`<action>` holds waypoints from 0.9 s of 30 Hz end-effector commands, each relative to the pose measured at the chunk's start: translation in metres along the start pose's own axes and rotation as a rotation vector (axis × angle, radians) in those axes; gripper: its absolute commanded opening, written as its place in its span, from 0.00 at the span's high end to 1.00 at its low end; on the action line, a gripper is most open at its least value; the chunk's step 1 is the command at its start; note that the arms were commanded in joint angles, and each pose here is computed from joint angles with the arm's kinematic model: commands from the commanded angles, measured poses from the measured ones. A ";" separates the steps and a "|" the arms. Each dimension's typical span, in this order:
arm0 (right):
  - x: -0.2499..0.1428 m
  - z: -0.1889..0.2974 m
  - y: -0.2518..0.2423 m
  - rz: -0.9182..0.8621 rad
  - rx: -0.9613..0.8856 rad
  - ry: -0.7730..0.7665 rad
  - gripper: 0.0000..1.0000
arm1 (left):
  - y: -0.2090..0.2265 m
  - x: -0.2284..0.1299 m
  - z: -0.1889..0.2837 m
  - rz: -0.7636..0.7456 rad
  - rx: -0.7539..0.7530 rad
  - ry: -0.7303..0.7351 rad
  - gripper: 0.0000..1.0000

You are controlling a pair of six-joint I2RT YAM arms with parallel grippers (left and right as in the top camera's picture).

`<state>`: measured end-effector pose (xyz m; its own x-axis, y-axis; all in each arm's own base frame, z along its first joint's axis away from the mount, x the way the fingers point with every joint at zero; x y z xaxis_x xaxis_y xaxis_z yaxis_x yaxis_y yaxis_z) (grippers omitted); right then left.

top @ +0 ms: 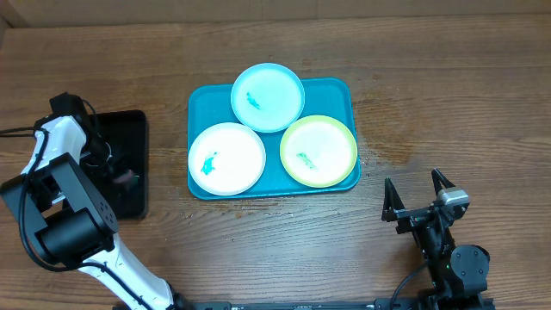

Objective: Clean dirty plates on tray and stack at the side

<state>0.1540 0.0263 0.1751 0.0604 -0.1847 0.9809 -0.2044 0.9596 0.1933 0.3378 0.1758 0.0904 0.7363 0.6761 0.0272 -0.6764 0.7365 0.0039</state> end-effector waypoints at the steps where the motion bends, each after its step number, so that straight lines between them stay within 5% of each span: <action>1: -0.003 0.000 0.000 -0.002 0.001 -0.001 0.00 | 0.000 -0.012 -0.020 -0.013 0.010 0.081 0.96; 3: -0.003 0.000 0.000 -0.002 0.001 -0.001 0.00 | 0.000 -0.012 -0.020 -0.013 0.012 0.079 0.95; 7: -0.003 0.000 0.000 -0.002 0.001 -0.001 0.00 | 0.000 -0.012 -0.020 -0.014 0.013 0.079 0.00; 12: -0.003 0.000 0.000 -0.002 0.001 -0.001 0.00 | 0.002 -0.017 -0.020 -0.014 0.023 0.115 0.02; 21: -0.003 0.000 0.000 -0.002 0.001 -0.001 0.00 | 0.002 -0.019 -0.020 -0.014 0.027 0.128 0.95; 25: -0.003 0.000 0.000 -0.002 0.001 -0.001 0.00 | 0.002 -0.016 -0.020 -0.015 0.032 0.104 0.90; 27: -0.003 0.000 0.000 -0.002 0.001 -0.001 0.00 | 0.002 -0.012 -0.020 -0.015 0.035 0.079 0.24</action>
<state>0.1540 0.0263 0.1751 0.0604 -0.1843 0.9810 -0.2044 0.9597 0.1929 0.3328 0.1665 0.0895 0.7452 0.6662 -0.0301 -0.6666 0.7454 -0.0035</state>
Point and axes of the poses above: each gripper's point midway between its finger pads, its own z axis back along the fingers, its own y axis along the line the jaws close on, x = y × z, the point moved 9 cm from there along z, back along the fingers, and after that the axes turned 4 degrees about -z, right-handed, at the moved point
